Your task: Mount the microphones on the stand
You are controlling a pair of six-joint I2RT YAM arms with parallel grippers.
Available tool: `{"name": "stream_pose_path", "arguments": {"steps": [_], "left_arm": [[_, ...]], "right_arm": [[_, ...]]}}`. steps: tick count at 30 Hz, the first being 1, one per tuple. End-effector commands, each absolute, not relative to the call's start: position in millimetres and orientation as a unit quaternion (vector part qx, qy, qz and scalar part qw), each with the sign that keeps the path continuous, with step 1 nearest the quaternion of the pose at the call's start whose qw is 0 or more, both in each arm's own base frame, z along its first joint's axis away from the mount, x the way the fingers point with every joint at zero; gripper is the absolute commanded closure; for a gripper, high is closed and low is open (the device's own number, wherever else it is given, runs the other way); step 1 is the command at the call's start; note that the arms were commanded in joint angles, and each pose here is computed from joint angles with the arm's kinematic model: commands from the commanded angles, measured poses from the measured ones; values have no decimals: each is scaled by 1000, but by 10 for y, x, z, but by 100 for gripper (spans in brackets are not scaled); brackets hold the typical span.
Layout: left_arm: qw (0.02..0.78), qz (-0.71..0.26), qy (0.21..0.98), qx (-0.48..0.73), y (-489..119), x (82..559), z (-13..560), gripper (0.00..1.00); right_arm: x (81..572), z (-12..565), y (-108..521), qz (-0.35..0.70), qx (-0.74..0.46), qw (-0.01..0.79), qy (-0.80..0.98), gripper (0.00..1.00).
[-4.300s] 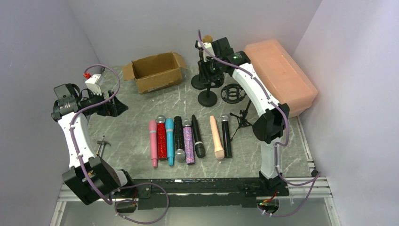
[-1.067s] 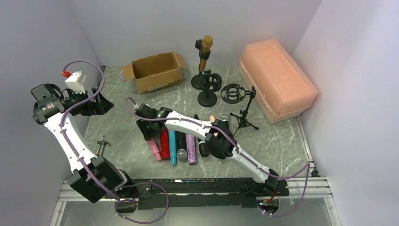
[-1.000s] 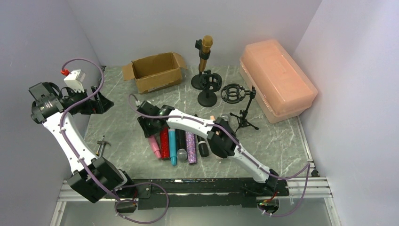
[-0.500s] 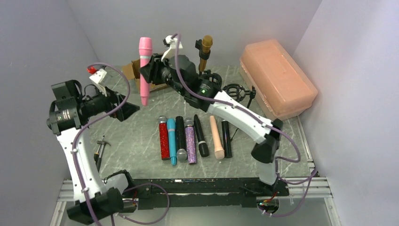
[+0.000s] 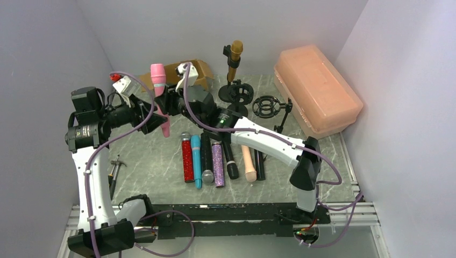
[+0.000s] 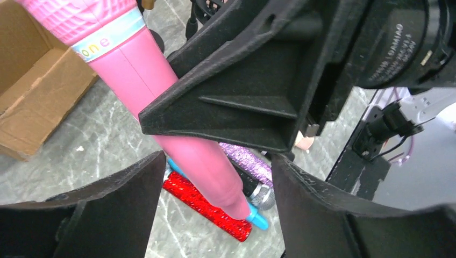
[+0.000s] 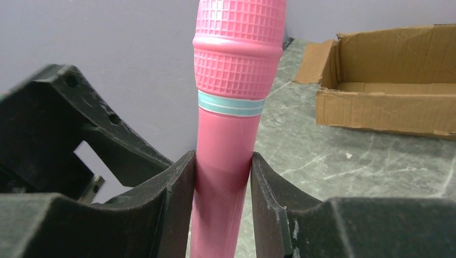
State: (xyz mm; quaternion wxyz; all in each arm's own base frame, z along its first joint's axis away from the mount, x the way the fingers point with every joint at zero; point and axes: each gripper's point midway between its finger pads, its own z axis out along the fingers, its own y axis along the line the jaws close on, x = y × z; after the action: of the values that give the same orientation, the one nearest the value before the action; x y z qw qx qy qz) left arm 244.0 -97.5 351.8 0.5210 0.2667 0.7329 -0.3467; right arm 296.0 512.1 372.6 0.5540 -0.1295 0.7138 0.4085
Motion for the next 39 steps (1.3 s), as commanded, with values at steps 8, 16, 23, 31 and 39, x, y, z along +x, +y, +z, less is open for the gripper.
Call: {"name": "stream_pose_path", "arguments": {"steps": [8,16,23,31,39], "left_arm": [[532,-333,738,249,-934,2538,3377,15],[534,-331,742,234,-917,2560,3354,46],[520,-346,747,228,-933,2567,3261,65],[524,-349,731,262,-990,2453,3296,100],[529,-359,712,291,-1054,2345,3376,100]], "right_arm": [[2751,4360,5064,465,-108,596,646,100],[2637,4384,5064,465,-114,604,637,100],[2544,4396,5100,491,-119,586,633,98],[2575,4432,5113,518,-138,541,648,38],[2627,4437,5198,528,-164,498,668,29]]}}
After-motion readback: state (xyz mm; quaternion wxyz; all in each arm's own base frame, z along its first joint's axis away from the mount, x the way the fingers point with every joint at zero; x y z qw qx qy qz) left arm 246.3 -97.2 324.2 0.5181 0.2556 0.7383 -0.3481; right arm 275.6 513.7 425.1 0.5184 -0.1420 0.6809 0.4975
